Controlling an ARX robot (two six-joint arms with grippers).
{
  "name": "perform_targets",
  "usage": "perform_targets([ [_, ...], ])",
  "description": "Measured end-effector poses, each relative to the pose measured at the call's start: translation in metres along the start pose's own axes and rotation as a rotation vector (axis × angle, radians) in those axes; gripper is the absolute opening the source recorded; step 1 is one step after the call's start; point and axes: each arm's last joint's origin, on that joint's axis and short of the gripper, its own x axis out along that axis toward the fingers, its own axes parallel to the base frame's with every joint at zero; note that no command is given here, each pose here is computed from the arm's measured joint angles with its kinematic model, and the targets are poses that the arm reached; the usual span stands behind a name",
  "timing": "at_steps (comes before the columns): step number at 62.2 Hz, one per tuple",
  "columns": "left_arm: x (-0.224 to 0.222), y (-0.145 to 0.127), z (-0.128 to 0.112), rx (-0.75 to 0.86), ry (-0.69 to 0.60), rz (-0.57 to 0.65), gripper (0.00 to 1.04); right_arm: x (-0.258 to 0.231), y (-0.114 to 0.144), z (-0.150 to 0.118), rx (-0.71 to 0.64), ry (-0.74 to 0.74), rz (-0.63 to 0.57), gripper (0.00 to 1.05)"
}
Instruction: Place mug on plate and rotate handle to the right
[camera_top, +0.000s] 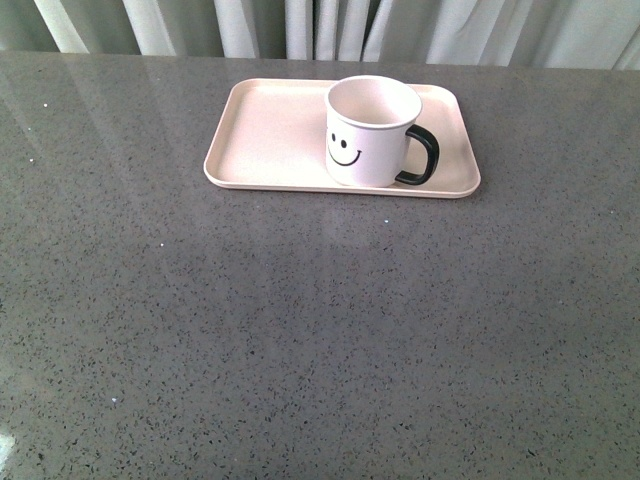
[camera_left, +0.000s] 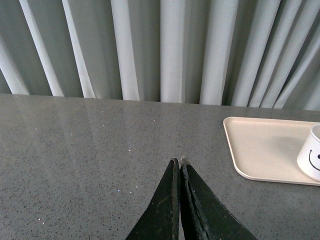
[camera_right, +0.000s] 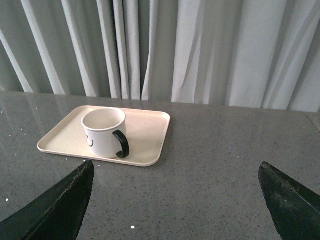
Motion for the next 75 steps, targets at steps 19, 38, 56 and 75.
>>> perform_targets([
  [19,-0.011,0.000,0.003,0.000,-0.013,0.000,0.01,0.000,0.000,0.000,0.000,0.000,0.000,0.96],
  [38,-0.019,0.000,0.004,0.000,-0.014,0.000,0.01,0.000,0.000,0.000,0.000,0.000,0.000,0.96],
  [56,-0.026,0.000,0.003,0.000,-0.014,0.000,0.01,0.000,0.000,0.000,0.000,0.000,0.000,0.96],
  [75,-0.037,0.000,-0.001,0.000,0.003,0.002,0.01,0.000,0.000,0.000,0.000,0.000,0.000,0.96],
])
